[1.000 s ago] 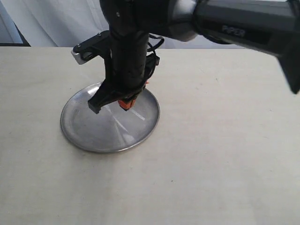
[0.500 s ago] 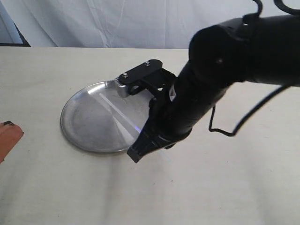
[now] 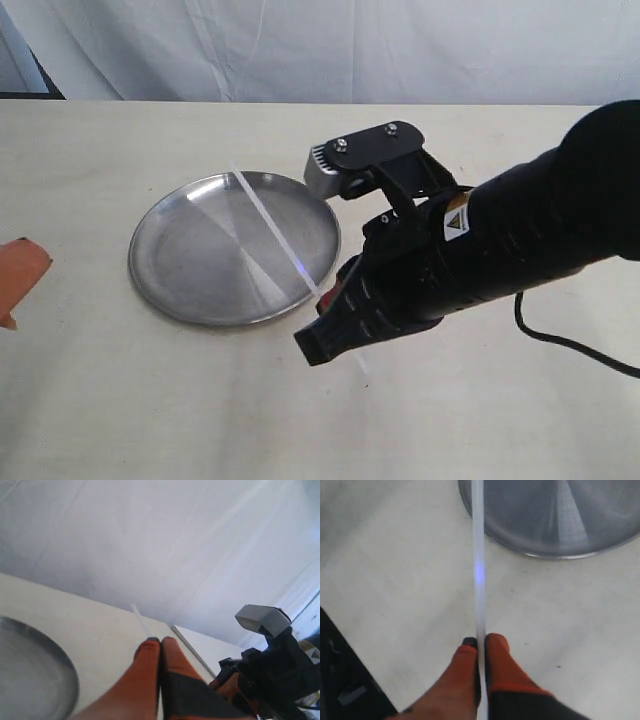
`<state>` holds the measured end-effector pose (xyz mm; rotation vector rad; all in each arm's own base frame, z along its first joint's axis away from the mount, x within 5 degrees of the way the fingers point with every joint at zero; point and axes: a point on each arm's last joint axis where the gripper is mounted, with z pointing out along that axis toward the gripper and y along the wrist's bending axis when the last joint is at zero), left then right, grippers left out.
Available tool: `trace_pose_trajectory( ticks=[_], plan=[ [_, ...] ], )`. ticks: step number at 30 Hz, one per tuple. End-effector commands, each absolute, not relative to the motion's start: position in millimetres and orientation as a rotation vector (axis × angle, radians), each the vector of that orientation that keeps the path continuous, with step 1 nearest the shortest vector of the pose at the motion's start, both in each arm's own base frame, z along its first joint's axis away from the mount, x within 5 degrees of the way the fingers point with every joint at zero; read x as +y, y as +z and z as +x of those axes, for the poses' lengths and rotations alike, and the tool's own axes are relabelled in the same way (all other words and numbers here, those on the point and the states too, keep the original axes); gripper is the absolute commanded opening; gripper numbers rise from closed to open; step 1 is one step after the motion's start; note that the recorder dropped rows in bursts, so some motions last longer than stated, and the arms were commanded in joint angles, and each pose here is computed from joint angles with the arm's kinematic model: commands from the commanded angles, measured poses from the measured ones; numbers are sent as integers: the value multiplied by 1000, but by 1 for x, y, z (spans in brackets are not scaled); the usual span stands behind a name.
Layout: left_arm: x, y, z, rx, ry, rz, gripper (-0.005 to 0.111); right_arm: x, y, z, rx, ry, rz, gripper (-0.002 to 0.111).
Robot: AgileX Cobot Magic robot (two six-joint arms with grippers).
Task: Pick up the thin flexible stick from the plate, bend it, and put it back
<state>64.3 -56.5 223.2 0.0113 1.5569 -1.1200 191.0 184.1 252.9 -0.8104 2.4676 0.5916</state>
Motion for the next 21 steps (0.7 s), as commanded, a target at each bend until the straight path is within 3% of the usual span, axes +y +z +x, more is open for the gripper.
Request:
trace_pose_trajectory(
  ticks=[1,5,6,8,21],
  plan=[
    [-67,227,67,1553,-1373,-50,10,187,258,189,2418,692,-788,-1],
    [-74,244,79,1546,-1414,-27,36,188,265,186,2384,735,-784,-1],
    [-75,247,90,1601,-1355,-68,48,185,273,182,2347,751,-780,-1],
    [-75,247,100,1660,-1298,-120,56,182,282,178,2305,757,-783,-1],
    [-111,268,139,1643,-1606,49,58,184,295,169,2223,880,-819,-1]
  ],
)
